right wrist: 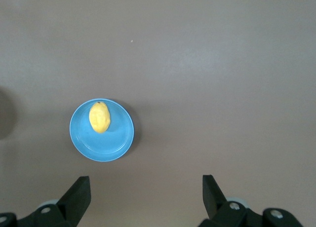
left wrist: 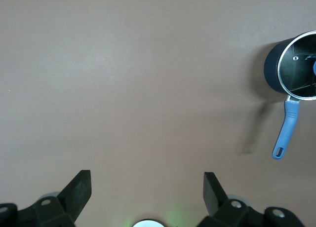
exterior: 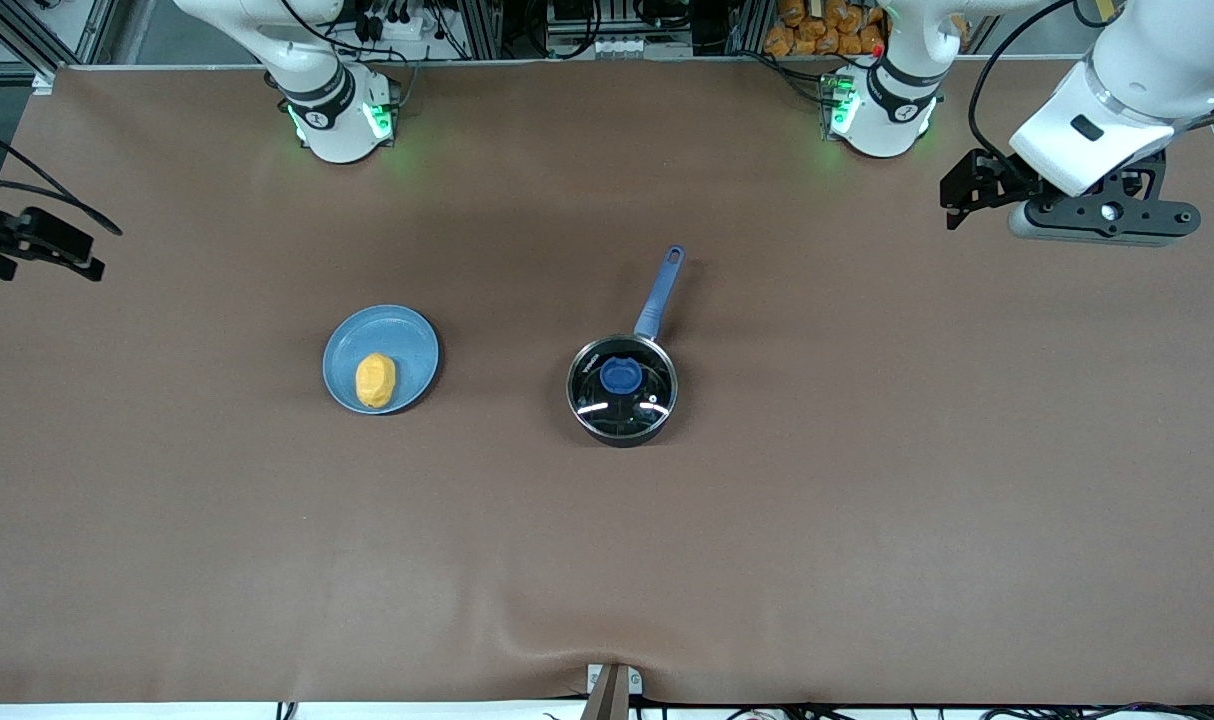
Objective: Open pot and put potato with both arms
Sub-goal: 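Reach the right gripper to the potato while the left gripper reaches the lid knob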
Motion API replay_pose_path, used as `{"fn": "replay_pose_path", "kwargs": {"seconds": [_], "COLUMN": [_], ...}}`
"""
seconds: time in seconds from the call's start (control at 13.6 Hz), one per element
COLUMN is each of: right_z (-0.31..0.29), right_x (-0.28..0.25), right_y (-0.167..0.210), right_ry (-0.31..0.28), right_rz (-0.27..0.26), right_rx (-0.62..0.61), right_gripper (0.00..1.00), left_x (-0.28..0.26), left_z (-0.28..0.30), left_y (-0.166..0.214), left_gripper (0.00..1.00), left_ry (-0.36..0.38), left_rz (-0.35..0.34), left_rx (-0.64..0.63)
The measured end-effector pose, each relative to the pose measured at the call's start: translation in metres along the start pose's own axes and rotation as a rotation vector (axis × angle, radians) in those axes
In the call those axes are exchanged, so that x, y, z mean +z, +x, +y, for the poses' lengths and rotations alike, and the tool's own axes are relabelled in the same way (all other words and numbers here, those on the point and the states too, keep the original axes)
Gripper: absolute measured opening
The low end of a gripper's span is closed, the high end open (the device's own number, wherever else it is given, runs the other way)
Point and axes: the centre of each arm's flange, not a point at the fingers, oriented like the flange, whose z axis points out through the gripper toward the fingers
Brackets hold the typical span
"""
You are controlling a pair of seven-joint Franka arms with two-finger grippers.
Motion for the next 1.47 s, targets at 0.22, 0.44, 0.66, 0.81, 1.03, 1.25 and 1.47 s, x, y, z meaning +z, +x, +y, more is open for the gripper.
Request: {"fn": "replay_pose_path", "kwargs": {"seconds": [0.22,0.44,0.66,0.81,1.03,1.25,1.47], "right_z": [-0.022,-0.060,-0.091,-0.104,-0.121,-0.133,-0.148], "right_x": [0.033,0.080,0.136,0.165,0.201,0.227,0.241], "right_y": [0.013,0.026,0.034,0.045,0.060,0.070,0.074], "right_ry": [0.000,-0.006,-0.017,-0.017,0.020,0.027,0.029], "right_rz": [-0.037,-0.063,-0.129,-0.144,-0.141,-0.131,-0.098], "right_rx": [0.003,0.005,-0.016,-0.035,-0.039,-0.050,-0.070], "right_gripper": [1.00,1.00,1.00,1.00,1.00,1.00,1.00], "left_x": [0.003,0.012,0.029,0.040,0.063,0.090,0.114], "left_z": [0.000,0.004,0.021,0.037,0.066,0.104,0.162], "left_y": [0.002,0.008,0.020,0.024,0.030,0.042,0.058], "left_gripper": [1.00,1.00,1.00,1.00,1.00,1.00,1.00], "left_ry": [0.000,-0.003,-0.009,-0.011,-0.011,-0.010,-0.022], "left_rz": [-0.006,-0.014,-0.026,-0.045,-0.086,-0.122,-0.122], "left_rx": [0.000,0.009,0.042,0.070,0.098,0.015,-0.080]}}
